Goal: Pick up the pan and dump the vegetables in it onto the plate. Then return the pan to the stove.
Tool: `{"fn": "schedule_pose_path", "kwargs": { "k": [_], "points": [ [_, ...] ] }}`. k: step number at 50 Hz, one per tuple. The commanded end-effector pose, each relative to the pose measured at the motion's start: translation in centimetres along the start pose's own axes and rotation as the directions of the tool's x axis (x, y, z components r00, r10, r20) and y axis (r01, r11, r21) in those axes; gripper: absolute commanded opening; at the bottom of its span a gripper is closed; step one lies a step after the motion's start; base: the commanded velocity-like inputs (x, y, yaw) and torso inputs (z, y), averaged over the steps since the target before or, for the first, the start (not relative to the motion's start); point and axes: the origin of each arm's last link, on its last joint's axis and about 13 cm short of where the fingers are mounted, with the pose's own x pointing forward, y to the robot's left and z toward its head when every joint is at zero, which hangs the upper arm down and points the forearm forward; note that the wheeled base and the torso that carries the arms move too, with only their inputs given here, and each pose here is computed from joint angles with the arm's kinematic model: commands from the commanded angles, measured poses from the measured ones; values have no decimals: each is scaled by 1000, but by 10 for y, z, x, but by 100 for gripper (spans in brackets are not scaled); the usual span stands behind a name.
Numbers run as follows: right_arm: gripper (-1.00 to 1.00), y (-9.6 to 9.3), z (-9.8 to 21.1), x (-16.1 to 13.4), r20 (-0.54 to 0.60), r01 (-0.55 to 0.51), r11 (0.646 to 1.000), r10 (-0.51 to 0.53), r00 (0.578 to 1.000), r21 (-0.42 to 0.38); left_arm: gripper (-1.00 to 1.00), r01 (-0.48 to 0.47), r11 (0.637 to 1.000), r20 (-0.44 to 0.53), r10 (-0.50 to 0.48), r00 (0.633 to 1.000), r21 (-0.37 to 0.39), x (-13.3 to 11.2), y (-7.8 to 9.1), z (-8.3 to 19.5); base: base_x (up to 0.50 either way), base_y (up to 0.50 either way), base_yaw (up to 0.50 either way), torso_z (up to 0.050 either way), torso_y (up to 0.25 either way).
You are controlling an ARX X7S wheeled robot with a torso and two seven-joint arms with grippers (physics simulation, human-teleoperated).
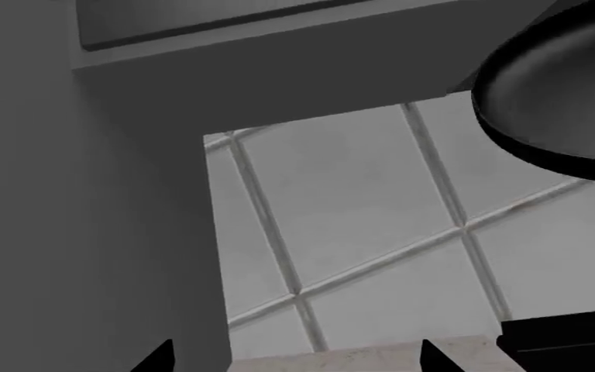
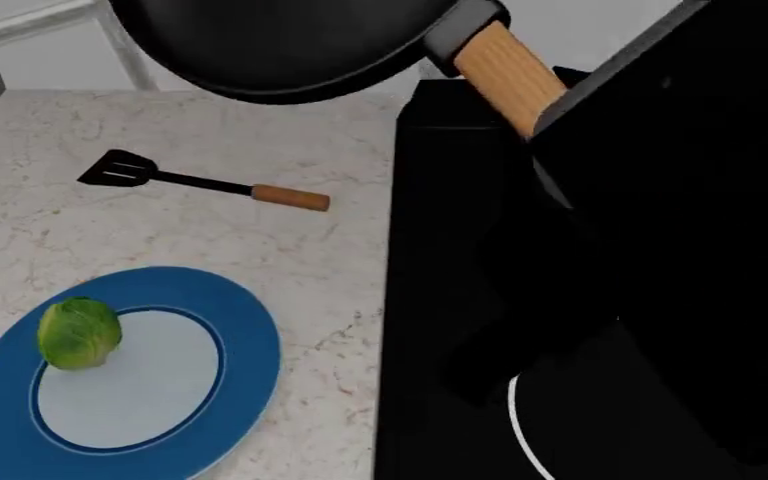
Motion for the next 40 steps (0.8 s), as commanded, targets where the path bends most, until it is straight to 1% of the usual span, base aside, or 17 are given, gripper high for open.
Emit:
{"fn": "schedule_pose_path", "kwargs": {
  "k": [1,10,20,25,40],
  "points": [
    [-100,-16,-3,-20,69,275,955,-283,957,110,100,22,1000,7,-22,1000,17,5,-5,3,-128,-500,0,10,0],
    [-100,-17,-5,-21,57,273,957,-279,958,95,100,26,999,8,-26,1000,25,4,-6,4,-142,-500,0,0,2],
    [-100,-17,-1,-17,46,255,965,-258,965,58,100,28,999,4,-29,1000,17,1,-6,0,-137,-500,0,1,2],
    [-100,-16,-1,-18,39,248,967,-250,968,52,100,29,999,2,-29,1000,14,0,-5,-1,-104,-500,0,0,2],
    [-100,-18,2,-17,42,244,969,-246,968,40,100,29,1000,4,-29,1000,9,0,-5,0,-29,-500,0,1,2]
  ]
}}
